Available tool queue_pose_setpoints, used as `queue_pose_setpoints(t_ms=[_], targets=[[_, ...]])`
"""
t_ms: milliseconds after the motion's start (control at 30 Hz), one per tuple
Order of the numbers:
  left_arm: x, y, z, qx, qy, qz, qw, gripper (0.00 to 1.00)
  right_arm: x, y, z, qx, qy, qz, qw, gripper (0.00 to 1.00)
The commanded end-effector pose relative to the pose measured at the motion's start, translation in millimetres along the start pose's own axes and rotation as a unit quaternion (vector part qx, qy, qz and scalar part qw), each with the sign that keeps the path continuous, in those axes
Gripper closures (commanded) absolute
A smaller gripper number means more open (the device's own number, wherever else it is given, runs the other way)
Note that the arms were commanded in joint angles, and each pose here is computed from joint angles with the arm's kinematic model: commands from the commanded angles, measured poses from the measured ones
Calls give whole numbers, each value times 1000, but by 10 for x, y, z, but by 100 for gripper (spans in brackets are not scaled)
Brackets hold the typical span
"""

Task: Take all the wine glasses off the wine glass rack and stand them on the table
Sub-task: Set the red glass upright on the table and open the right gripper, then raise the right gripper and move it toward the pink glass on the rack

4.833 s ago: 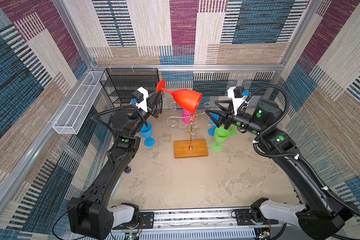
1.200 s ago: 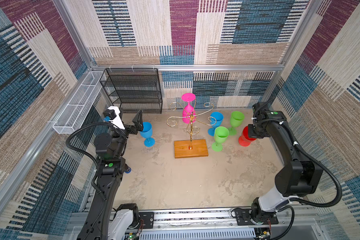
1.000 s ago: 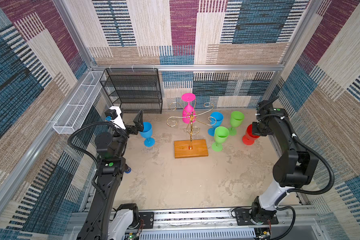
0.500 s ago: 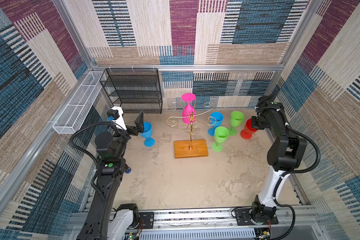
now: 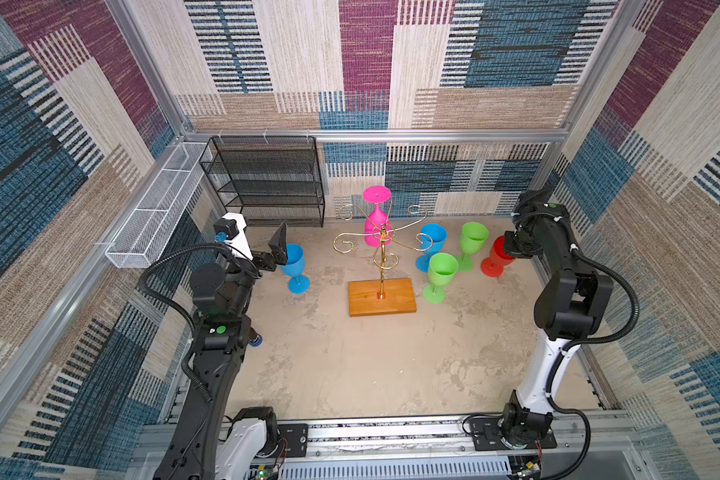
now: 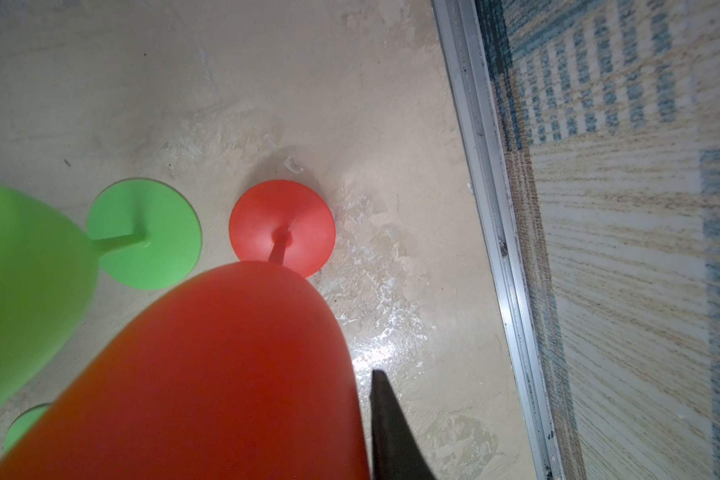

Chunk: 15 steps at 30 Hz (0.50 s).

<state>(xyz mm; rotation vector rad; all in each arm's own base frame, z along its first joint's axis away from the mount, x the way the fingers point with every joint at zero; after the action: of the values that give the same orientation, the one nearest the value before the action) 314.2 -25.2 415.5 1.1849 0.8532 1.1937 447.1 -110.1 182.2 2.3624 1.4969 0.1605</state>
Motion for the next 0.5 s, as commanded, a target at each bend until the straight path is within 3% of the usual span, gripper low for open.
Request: queue_pose_setpoints(t_ms=[0,267,467], targets=[[10,31,-5,-8,3,11,1000,4,24,95,-117,-22,12,7,1000,74],[22,30,-17,-9,9,12,1000,4,92,332,-409,-69,48,27,996,59],[48,21,-17,-2,16,8,1000,4,112,573,-921,-156,89,55,982,54]])
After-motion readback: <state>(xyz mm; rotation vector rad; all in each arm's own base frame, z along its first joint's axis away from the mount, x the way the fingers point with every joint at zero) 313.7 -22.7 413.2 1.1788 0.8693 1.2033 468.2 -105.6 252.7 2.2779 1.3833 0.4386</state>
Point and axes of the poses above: each gripper's point midway between its finger pads, its own z axis out along the fingers, its own x axis along the line the jaws close on, y = z × x, the point moved 3 cm from there along -z, back along the fingers, and after that the axes turned 8 degrees about z, right-handed, at the moved point
